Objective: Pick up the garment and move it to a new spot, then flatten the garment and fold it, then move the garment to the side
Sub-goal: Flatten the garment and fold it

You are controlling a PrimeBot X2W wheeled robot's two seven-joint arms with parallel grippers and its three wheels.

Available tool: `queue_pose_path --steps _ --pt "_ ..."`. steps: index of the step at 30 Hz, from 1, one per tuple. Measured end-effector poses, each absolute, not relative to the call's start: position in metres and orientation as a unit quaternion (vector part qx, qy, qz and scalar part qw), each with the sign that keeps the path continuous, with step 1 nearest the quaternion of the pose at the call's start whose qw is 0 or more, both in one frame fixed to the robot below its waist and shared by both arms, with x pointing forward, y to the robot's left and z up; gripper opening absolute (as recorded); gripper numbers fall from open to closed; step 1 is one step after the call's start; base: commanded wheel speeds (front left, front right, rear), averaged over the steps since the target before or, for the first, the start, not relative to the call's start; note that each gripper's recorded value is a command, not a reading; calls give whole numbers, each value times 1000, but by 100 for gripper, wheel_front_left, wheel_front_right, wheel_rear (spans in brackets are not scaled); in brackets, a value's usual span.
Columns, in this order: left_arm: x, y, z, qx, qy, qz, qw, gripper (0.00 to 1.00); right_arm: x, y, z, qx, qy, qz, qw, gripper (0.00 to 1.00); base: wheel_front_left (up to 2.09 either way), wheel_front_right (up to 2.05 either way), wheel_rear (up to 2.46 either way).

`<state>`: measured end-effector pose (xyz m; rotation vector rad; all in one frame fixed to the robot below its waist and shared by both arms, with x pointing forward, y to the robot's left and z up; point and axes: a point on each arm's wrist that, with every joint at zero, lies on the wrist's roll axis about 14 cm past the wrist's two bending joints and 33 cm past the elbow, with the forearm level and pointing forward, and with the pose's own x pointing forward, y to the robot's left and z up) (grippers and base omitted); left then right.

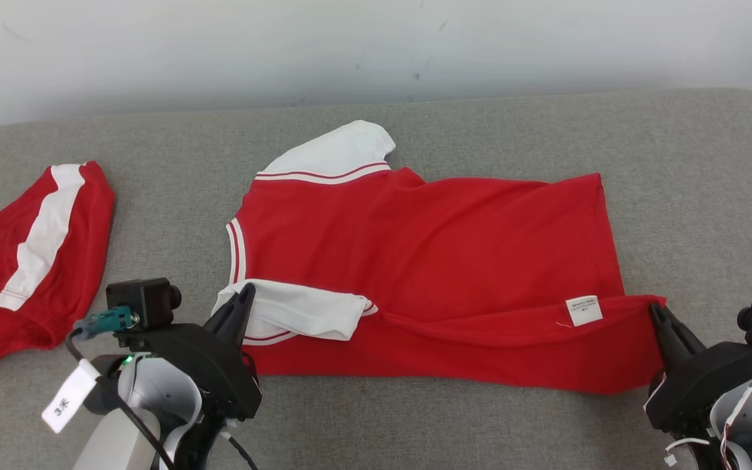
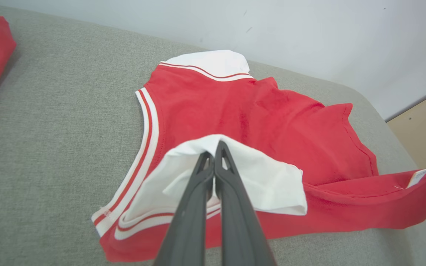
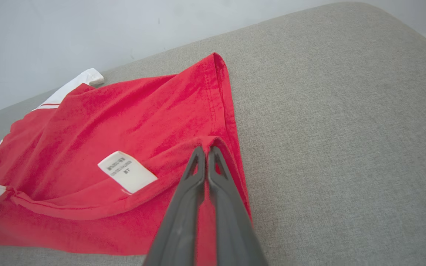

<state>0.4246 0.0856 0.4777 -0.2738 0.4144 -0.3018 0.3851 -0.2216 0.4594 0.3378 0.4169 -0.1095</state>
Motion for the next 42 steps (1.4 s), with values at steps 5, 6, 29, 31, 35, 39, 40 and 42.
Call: queue_pose_path --steps 5,6,29,31,35,39,40,42 --pt "419 78 474 -128 209 -165 955 0 380 -217 458 165 212 -38 962 0 0 0 0" --pt "415 78 473 -129 211 -167 954 0 375 -216 453 165 222 -35 960 0 0 0 0" --pt "299 124 430 -137 303 -123 935 0 311 -215 402 181 354 -26 917 0 0 0 0" --pt "295 130 427 -141 313 -112 933 0 313 -213 401 180 359 -22 916 0 0 0 0" --pt "297 137 431 -155 309 -99 933 0 318 -208 401 180 361 -14 915 0 0 0 0" --pt "304 140 443 -158 290 -96 939 0 326 -202 412 208 340 0 917 0 0 0 0" --pt "305 141 445 -158 286 -96 940 0 331 -200 419 214 327 6 921 0 0 0 0" --pt "308 140 450 -158 278 -99 942 0 340 -197 434 223 301 17 927 0 0 0 0"
